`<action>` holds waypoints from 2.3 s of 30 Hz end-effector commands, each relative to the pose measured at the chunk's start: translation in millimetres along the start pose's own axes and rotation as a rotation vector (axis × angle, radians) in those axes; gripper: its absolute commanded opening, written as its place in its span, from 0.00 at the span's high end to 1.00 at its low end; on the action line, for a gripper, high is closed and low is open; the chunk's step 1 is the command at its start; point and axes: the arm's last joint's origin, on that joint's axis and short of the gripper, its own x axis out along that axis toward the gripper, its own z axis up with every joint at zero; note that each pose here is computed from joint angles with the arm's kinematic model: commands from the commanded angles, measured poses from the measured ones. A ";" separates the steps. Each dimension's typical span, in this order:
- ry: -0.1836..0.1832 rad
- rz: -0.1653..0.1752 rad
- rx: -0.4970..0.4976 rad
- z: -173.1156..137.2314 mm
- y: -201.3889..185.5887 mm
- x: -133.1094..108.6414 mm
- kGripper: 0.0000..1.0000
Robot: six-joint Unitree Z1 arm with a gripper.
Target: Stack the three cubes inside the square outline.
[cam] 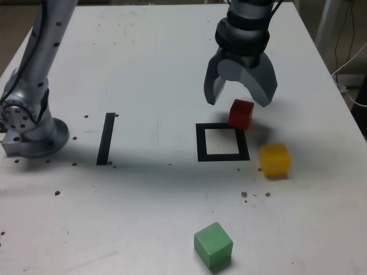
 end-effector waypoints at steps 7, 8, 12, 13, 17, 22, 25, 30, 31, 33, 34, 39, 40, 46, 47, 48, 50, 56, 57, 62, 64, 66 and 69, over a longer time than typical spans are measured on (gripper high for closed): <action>0.017 -0.033 0.011 14.1 8.1 15.4 0.06; 0.021 -0.041 0.012 16.3 8.6 18.3 0.07; 0.039 -0.064 0.012 21.4 10.1 27.3 0.15; 0.044 -0.068 0.011 22.2 10.5 29.2 0.19; 0.053 -0.072 0.000 23.2 11.9 32.7 0.44; 0.047 -0.052 -0.006 22.8 13.0 29.5 0.72; 0.045 -0.047 -0.007 22.6 13.3 28.5 0.74; 0.044 -0.048 -0.008 22.7 13.2 27.9 0.74; 0.043 -0.048 -0.008 22.6 13.2 27.7 0.74; 0.043 -0.048 -0.009 22.5 12.9 27.4 0.74; 0.043 -0.048 -0.009 22.4 12.8 27.2 0.74; 0.042 -0.048 -0.009 21.4 11.9 25.2 0.75; 0.041 -0.047 -0.009 21.2 11.6 24.7 0.75; 0.039 -0.044 -0.009 20.4 10.1 22.3 0.77; 0.038 -0.044 -0.010 20.2 9.8 21.9 0.78; 0.037 -0.043 -0.010 19.9 9.5 21.3 0.79; 0.036 -0.041 -0.012 19.1 8.2 19.5 0.79; 0.030 -0.029 -0.040 12.4 -3.8 5.0 0.79; 0.031 -0.029 -0.049 10.7 -6.6 2.1 0.79; 0.037 -0.041 -0.134 0.6 -22.6 -9.0 0.79; 0.036 -0.063 -0.181 -2.2 -29.5 -9.9 0.79; 0.033 -0.093 -0.222 -2.8 -36.7 -9.4 0.79; 0.026 -0.130 -0.257 -0.4 -47.1 -7.7 0.79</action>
